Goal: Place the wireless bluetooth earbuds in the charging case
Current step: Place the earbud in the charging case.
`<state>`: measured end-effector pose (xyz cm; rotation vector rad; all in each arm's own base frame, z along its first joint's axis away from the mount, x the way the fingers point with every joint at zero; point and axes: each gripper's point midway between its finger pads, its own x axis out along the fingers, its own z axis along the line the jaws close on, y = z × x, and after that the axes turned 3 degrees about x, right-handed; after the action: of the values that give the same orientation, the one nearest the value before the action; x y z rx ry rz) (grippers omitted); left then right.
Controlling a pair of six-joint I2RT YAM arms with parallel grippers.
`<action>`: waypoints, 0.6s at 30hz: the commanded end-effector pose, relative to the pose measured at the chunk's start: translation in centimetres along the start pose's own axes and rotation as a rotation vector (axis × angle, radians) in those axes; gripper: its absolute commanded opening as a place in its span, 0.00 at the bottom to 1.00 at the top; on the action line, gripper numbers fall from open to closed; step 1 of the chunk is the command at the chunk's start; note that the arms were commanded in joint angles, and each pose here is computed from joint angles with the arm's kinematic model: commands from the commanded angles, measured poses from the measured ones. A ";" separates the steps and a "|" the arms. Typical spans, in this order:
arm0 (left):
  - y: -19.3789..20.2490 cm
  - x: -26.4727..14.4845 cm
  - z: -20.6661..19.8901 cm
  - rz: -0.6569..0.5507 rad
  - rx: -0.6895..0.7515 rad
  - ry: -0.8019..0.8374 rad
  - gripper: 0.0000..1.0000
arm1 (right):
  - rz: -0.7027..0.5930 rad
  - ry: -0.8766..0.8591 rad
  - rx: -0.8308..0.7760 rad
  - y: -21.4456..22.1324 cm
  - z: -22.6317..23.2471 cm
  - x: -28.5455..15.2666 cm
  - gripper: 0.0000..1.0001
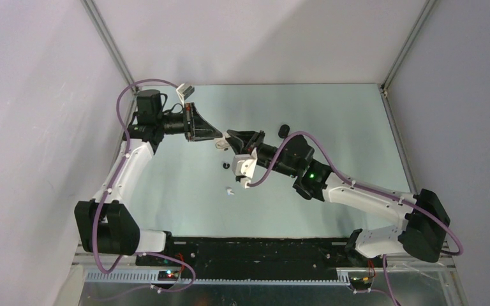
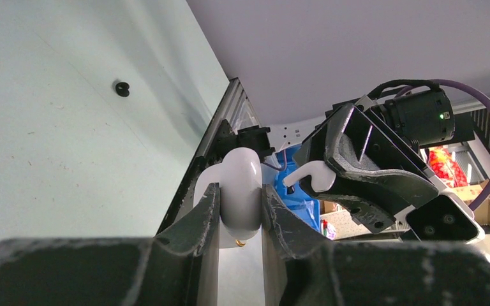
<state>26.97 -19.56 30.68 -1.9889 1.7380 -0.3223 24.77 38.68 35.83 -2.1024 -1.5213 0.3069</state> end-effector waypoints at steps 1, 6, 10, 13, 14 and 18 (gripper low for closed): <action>0.2 0.0 -1.5 0.028 0.019 0.052 0.00 | -0.025 0.030 -0.029 -0.4 -0.8 0.3 0.00; 0.3 0.0 -1.6 0.036 0.017 0.063 0.00 | -0.016 0.010 -0.037 0.0 -0.2 0.5 0.00; 0.3 0.0 -1.8 0.041 0.013 0.071 0.00 | -0.010 0.005 -0.036 0.3 0.0 0.5 0.00; 0.3 -0.1 -1.9 0.045 0.014 0.077 0.00 | -0.010 -0.001 -0.056 0.6 0.5 0.4 0.00; 0.3 0.0 -1.9 0.047 0.013 0.080 0.00 | -0.011 0.001 -0.061 0.6 0.5 0.4 0.00; 0.4 -0.1 -2.0 0.052 0.007 0.086 0.00 | -0.007 -0.004 -0.075 0.9 0.8 0.3 0.00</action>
<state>26.31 -19.71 30.92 -1.9794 1.7980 -0.3407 25.22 38.91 33.94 -2.1564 -1.5345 0.3226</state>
